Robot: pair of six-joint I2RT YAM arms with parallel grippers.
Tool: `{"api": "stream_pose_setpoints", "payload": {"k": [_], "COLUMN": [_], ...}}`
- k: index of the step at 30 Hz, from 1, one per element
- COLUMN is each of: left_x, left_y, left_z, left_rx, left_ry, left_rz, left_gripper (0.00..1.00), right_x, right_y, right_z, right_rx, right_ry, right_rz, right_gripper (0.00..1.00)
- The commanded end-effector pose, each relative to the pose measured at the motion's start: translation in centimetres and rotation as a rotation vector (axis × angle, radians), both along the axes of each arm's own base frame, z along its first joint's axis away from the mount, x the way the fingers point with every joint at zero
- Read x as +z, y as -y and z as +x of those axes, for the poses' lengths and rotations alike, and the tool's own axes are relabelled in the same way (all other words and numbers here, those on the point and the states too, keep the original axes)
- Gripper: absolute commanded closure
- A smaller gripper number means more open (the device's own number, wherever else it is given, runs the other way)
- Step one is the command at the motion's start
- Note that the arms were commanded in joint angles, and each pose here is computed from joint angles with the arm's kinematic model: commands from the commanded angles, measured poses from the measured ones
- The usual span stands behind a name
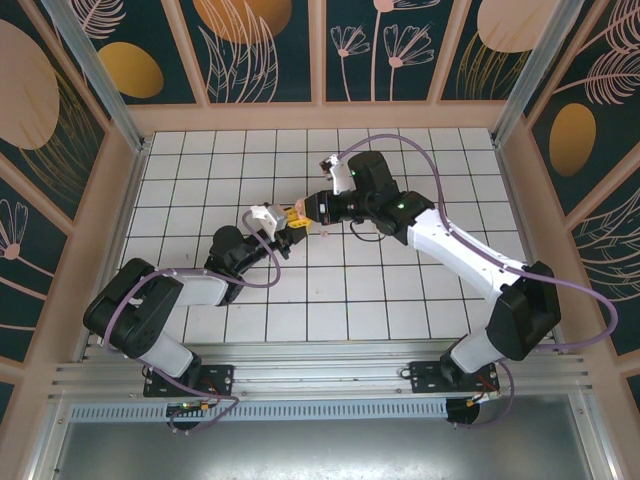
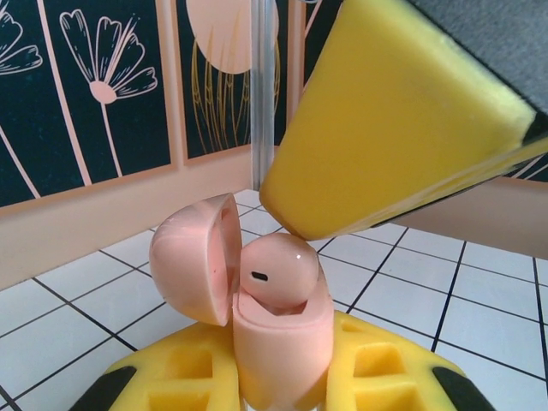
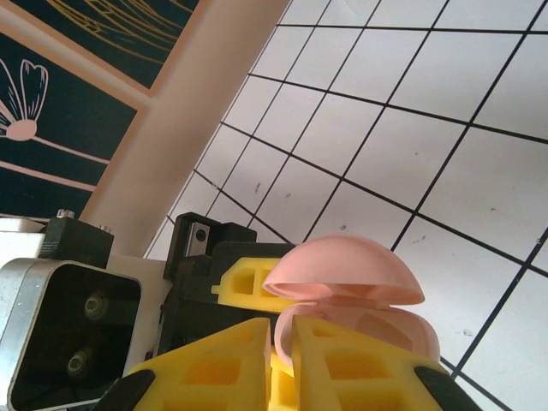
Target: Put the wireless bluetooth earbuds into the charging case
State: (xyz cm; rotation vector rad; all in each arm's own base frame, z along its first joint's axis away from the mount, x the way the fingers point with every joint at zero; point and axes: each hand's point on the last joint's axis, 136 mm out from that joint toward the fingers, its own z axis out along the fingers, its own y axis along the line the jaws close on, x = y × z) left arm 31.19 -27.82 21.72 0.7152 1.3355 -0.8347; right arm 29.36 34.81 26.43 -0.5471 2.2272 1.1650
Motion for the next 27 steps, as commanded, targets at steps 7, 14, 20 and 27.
{"api": "stream_pose_setpoints", "payload": {"k": [7, 14, 20, 27], "left_x": [3.8, 4.0, 4.1, 4.3], "left_y": [1.2, 1.3, 1.3, 1.4], "left_z": [-2.0, -2.3, -2.5, -2.5], "left_rx": [-0.114, -0.130, -0.141, -0.143], "left_ry": [0.148, 0.156, 0.159, 0.163], "left_rz": [-0.021, -0.010, -0.009, -0.006], "left_gripper": [0.93, 0.93, 0.93, 0.93], "right_x": [-1.7, -2.4, -2.1, 0.2], "right_y": [-0.4, 1.1, 1.9, 2.0], "right_z": [-2.6, -2.5, -2.0, -1.9], "right_rx": [0.251, 0.261, 0.239, 0.228], "right_ry": [-0.041, -0.026, 0.034, 0.112], "right_rz": [-0.044, -0.165, -0.221, -0.186], "right_gripper": [0.84, 0.83, 0.83, 0.76]}}
